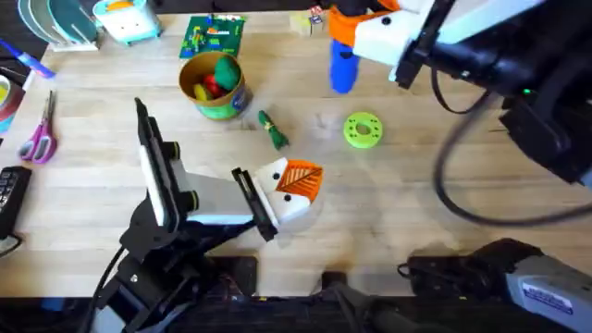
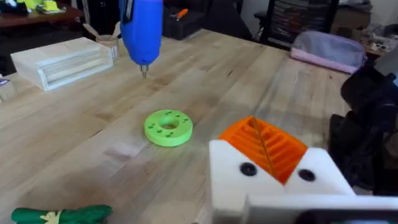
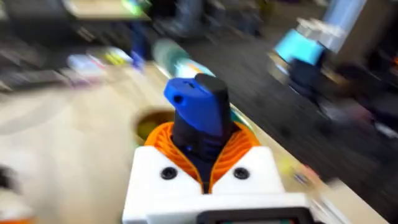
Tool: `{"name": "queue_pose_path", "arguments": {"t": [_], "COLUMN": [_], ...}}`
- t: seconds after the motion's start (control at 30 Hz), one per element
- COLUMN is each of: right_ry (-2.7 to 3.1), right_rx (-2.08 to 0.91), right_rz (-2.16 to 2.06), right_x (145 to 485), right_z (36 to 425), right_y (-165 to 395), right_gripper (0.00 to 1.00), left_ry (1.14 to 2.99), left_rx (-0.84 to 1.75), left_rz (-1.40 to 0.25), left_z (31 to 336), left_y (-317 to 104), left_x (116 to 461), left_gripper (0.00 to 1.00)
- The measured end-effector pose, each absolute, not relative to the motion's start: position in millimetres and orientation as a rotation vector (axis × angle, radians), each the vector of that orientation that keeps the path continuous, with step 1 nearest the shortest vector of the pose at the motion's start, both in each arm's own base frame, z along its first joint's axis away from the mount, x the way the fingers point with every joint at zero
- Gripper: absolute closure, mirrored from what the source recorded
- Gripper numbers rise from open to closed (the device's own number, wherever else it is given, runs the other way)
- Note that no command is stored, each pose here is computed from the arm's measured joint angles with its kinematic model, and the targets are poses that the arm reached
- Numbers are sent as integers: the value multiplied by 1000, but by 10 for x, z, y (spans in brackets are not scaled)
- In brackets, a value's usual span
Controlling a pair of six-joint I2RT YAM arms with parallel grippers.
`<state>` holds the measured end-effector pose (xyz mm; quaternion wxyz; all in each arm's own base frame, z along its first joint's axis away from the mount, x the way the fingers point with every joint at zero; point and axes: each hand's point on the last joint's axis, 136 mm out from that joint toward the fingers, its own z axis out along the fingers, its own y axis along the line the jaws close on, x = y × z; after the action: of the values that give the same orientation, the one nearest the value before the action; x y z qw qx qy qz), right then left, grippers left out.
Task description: Pick up the gripper from the table and insert it into the empty holder that is missing its gripper. Then pick up a screw, insert it into the mounting hole, and use the screwdriver to tighten it. Finally, clean up the table by picking up the vegetable and placing it into the bucket.
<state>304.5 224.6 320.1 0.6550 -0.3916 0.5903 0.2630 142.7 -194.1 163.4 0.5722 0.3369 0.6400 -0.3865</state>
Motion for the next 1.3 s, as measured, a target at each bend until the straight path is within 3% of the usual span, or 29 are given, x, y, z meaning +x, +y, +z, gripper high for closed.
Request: {"name": "queue_pose_path", "arguments": {"t": [0.13,0.3,0.63,0.77,0.83,1.0,1.07,1.3], "right_ry": [1534,1748,1840,1843,1855,1826,1817,1862], "right_rx": [-861,-861,-1356,-1487,-1519,-1523,-1528,-1486], "right_rz": [217,-174,-473,-526,-532,-593,-602,-628], "right_x": [3674,4089,4159,4133,4117,4211,4228,4194], "right_z": [2610,1975,846,575,474,579,611,628], "right_y": [1646,881,779,815,819,843,866,884], "right_gripper": [978,978,978,977,795,65,13,9], "left_ry": [1501,1501,1501,1501,1501,1501,1501,1501], "left_rx": [790,790,790,790,790,790,790,790], "left_rz": [-906,-906,-906,-906,-906,-906,-906,-906], "left_z": [1634,1634,1634,1634,1634,1633,1634,1634], "left_y": [-1941,-1941,-1941,-1941,-1941,-1941,-1941,-1941], "left_x": [1426,1426,1426,1426,1426,1427,1426,1426], "left_gripper": [986,986,986,986,986,986,986,986]}}
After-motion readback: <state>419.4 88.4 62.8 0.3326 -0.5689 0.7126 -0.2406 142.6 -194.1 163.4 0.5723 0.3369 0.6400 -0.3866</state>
